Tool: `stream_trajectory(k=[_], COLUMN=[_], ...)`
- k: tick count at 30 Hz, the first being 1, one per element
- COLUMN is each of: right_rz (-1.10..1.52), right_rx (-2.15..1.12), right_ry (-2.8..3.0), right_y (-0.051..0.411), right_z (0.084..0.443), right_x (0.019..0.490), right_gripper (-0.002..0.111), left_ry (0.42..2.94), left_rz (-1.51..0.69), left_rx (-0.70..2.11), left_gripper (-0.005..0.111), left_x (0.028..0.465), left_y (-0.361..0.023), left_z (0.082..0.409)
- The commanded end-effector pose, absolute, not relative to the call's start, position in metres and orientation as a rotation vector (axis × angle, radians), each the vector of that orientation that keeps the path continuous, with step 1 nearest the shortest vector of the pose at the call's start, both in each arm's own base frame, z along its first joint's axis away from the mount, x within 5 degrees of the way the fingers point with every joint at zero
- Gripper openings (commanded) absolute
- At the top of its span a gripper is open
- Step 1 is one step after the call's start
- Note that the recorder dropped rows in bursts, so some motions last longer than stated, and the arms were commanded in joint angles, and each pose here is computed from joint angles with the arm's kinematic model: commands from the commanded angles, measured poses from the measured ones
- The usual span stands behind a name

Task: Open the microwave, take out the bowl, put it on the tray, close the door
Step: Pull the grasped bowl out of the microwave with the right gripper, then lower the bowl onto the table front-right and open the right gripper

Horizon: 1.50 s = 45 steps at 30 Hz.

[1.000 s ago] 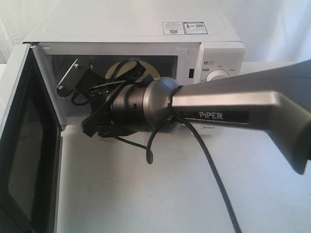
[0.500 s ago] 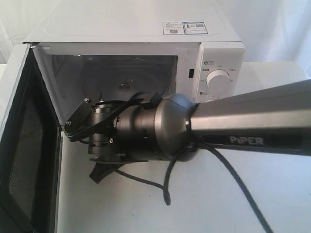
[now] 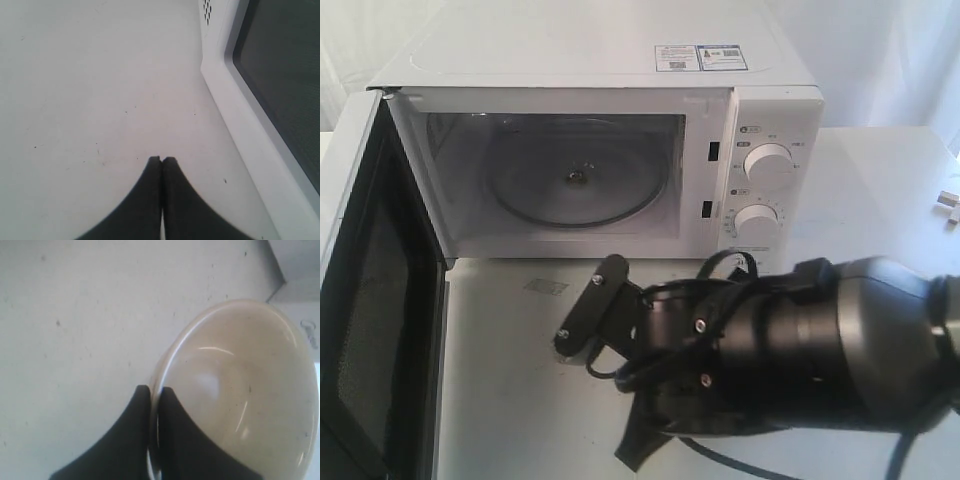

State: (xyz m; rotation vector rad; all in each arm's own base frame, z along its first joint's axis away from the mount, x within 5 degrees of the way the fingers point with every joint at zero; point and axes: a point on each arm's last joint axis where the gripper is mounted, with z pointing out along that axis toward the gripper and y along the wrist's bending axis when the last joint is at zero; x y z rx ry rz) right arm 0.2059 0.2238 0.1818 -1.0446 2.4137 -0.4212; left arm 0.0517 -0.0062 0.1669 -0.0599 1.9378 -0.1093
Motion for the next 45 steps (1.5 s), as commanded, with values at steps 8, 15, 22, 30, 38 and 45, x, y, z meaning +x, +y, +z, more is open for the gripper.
stream_trajectory(k=[8,15,22,30,38,45], right_rz=[-0.655,-0.573,-0.225,-0.194,-0.223,-0.126], right_rx=[-0.897,-0.721,-0.694,-0.663,-0.671,-0.701], right_ry=[2.491,2.507,2.46,2.447,2.45,2.433], right_y=[0.164,0.137,0.128,0.12,0.117,0.124], right_z=[0.167,0.163,0.172,0.176,0.175,0.175], right_x=[0.176,0.157,0.139,0.133,0.133,0.132], right_gripper=[0.0,0.0,0.0,0.0,0.0,0.0], left_ry=[1.935,1.935,1.935,1.935,1.935,1.935], left_rz=[-0.115,-0.115,-0.115,-0.115,-0.115,-0.115], left_rx=[-0.064,-0.064,-0.064,-0.064,-0.064,-0.064], left_gripper=[0.0,0.0,0.0,0.0,0.0,0.0], left_x=[0.052,0.052,0.052,0.052,0.052,0.052], left_y=[-0.006,-0.006,-0.006,-0.006,-0.006,-0.006], left_z=[0.166,0.166,0.166,0.166,0.166,0.166])
